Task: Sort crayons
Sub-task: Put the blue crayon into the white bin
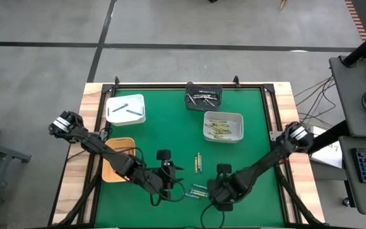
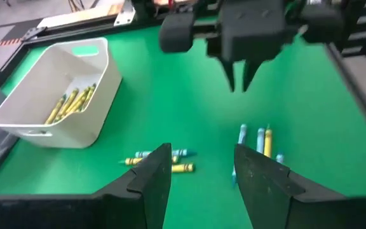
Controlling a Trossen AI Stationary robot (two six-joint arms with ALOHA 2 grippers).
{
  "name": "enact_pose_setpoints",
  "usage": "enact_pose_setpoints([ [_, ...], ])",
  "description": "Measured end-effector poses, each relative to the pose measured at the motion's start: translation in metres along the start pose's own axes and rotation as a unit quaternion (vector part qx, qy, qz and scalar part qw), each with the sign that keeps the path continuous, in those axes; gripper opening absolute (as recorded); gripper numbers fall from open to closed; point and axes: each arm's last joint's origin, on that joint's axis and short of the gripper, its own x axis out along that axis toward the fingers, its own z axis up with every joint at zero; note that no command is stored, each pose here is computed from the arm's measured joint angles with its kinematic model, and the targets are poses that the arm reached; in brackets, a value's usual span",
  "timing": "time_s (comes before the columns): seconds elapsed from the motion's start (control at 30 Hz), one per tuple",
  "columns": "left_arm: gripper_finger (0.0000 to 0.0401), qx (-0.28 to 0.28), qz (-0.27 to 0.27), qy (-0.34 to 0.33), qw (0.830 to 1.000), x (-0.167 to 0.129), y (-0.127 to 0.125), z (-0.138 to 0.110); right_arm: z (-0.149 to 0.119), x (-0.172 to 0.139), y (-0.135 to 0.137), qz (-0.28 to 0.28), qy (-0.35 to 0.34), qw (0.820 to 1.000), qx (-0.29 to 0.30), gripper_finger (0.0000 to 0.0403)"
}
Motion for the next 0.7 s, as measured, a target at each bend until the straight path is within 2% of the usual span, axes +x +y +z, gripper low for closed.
enact_pose_setpoints([
  [0.17,0.0154,0.015,0.01,0.018,1.0,-0.002,0.0,-0.005,0.006,0.0,0.012,0.005,-0.065,0.998,0.008,0.0058],
  [0.3,0.0154,0.022,0.013,0.033,0.999,-0.006,0.001,-0.007,0.01,0.002,0.014,-0.002,-0.11,0.994,0.019,0.0079],
  [0.5,0.0154,0.031,0.025,0.027,0.999,-0.015,-0.002,-0.007,0.014,0.011,0.012,-0.041,-0.137,0.989,0.02,0.0116],
  [0.7,0.0154,0.032,0.018,0.014,0.999,-0.032,0.002,0.0,0.017,0.027,0.013,-0.065,-0.153,0.986,0.01,0.0123],
])
